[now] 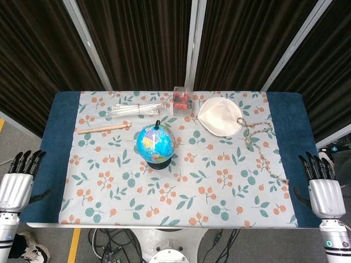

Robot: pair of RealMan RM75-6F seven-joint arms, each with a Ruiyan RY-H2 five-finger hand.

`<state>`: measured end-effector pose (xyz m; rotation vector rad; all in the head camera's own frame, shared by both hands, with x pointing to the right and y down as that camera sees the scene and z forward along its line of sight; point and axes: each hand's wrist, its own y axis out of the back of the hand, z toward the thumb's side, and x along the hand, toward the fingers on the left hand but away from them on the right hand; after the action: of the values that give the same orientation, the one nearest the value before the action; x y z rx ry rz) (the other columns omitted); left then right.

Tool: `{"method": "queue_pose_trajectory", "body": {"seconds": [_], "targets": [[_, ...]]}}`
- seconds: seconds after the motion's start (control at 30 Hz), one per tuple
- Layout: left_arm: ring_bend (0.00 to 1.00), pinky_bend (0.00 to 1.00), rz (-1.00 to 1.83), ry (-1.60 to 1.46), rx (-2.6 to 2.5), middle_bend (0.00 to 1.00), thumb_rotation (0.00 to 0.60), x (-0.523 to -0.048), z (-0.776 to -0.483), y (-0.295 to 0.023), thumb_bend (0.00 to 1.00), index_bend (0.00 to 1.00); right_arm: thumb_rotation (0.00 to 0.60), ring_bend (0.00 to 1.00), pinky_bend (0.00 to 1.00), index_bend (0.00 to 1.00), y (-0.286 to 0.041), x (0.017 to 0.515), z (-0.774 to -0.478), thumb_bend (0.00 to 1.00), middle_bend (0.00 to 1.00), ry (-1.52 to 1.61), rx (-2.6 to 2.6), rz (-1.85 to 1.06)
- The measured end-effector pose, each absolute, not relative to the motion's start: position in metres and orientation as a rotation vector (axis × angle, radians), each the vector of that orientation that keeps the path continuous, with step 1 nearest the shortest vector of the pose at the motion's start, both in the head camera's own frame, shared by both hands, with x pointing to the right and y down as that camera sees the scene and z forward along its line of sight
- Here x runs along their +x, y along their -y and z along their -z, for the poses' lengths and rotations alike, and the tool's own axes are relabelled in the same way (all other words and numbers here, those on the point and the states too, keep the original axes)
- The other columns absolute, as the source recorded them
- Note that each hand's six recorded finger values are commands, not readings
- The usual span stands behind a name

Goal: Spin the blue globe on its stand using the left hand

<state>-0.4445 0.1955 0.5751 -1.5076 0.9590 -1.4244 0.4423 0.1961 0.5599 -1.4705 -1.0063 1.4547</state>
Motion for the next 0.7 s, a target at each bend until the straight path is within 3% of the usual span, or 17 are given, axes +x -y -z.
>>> {"method": "queue_pose_trajectory", "body": {"seconds": [0.7], "targets": [[0.0, 0.02, 1.32, -0.916, -1.606, 0.07, 0.6, -0.411, -0.58, -0.186, 0.07, 0.05, 0.6, 0.0, 0.0, 0.0, -0.201, 0.45, -0.567, 0.22, 0.0, 0.991, -1.481, -1.493]]}}
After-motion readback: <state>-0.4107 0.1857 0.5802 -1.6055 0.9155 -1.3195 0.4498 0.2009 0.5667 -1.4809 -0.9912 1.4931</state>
